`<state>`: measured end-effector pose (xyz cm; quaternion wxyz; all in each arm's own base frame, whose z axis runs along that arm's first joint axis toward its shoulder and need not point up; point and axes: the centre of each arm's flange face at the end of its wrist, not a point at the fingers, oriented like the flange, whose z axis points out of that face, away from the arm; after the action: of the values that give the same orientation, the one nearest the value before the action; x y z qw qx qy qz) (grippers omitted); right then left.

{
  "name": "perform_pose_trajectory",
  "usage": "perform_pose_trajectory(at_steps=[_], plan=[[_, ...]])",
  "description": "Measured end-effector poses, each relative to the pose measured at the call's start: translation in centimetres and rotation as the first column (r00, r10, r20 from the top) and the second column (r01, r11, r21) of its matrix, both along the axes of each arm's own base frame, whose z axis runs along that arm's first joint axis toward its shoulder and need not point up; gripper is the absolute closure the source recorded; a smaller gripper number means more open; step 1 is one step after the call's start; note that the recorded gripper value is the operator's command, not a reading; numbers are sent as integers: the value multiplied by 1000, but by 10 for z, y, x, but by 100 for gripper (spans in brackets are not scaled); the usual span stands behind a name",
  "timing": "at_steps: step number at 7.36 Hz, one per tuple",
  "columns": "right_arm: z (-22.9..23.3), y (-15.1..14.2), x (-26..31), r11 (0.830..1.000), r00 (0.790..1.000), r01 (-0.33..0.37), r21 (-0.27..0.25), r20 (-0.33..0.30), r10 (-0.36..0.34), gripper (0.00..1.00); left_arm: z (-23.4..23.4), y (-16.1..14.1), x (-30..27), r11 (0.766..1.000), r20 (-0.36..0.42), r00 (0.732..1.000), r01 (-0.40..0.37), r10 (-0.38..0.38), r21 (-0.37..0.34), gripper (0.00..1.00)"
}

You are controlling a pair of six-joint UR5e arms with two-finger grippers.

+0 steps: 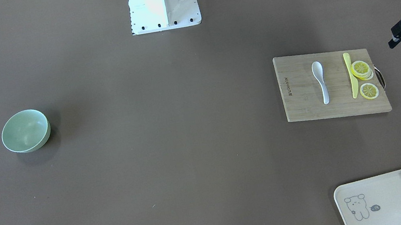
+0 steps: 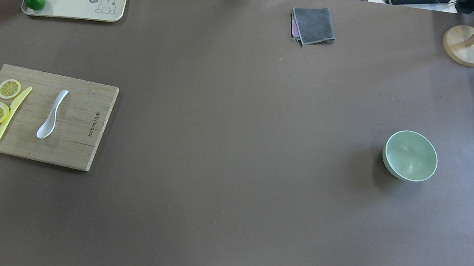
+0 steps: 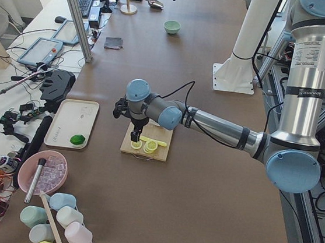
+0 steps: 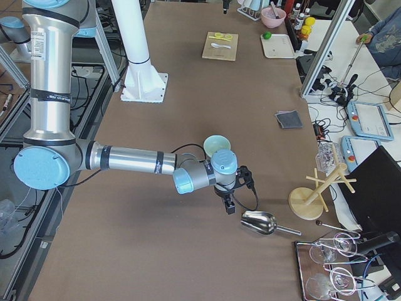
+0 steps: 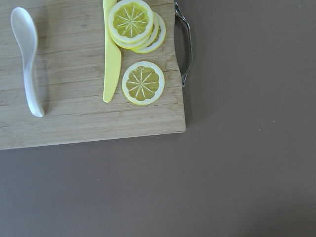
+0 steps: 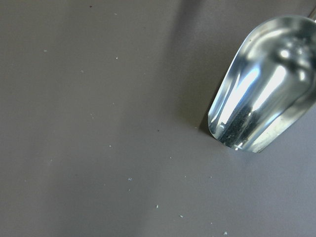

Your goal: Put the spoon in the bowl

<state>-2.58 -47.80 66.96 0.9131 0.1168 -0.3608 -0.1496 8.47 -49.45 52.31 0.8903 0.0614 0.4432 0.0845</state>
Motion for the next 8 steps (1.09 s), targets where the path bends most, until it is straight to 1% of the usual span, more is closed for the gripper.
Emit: perform_pose_trajectory(at_steps=[1,3,4,6,7,8], plan=[[2,0,0,1000,1000,0,-5,-4,0,0,-3,-2,1,1000,-6,1000,-3,3,6,2],[19,2,0,999,1000,1,-41,-22,-2,0,-9,-9,3,1000,-4,1000,-2,2,19,2],[27,4,0,998,1000,1,-57,-26,-3,0,-7,-9,2,1000,-1,1000,1,-1,15,2],[33,6,4,997,1000,-5,-72,-21,3,0,11,-10,1,1000,12,1000,4,-4,-16,2],[33,6,15,997,1000,-27,-75,-13,26,0,22,-8,-7,999,35,999,20,-19,-25,2],[30,7,32,995,998,-60,-76,2,60,0,32,-6,-23,998,72,996,56,-54,-27,2]])
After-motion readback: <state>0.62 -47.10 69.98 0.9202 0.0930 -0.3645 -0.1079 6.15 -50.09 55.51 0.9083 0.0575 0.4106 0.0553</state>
